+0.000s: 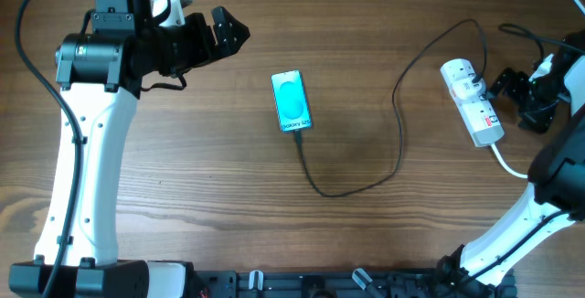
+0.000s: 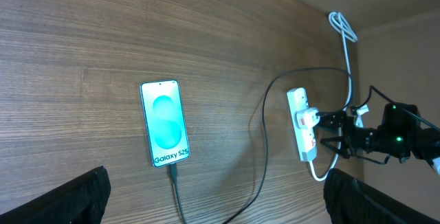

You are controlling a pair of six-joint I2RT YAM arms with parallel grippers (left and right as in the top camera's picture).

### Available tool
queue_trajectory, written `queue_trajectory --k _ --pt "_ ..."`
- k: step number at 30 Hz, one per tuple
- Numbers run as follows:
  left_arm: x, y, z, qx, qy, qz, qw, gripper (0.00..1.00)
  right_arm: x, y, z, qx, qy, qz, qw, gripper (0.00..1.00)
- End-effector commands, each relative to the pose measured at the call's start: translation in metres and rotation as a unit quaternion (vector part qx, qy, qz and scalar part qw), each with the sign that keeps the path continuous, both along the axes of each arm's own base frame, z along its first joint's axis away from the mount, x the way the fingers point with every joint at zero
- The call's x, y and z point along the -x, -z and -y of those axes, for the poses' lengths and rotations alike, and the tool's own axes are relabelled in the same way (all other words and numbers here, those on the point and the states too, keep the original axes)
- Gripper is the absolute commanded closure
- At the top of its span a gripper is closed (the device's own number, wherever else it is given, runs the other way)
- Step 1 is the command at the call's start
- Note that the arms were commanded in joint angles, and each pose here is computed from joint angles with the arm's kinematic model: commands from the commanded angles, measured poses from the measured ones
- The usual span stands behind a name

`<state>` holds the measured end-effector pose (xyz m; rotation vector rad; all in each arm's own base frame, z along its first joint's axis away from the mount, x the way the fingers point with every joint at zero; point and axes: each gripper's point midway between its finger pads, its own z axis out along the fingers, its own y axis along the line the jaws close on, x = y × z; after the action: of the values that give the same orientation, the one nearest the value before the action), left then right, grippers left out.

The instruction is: Plug charger to phone and switch on socket

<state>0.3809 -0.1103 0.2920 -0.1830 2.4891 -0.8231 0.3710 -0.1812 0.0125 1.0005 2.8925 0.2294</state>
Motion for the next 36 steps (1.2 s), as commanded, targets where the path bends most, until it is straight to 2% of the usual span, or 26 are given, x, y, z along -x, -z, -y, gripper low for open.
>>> queue_trajectory --k 1,36 --pt "-0.0001 -0.0048 -0.0009 -0.005 0.001 0.011 1.0 0.0 0.0049 0.0104 -0.0138 -0.03 -0.025 -0.009 0.999 0.0" --pt "-0.0001 -0.0048 -0.0009 -0.005 0.001 0.011 1.0 0.0 -0.0003 0.01 -0.0131 -0.029 -0.036 0.005 0.999 0.01"
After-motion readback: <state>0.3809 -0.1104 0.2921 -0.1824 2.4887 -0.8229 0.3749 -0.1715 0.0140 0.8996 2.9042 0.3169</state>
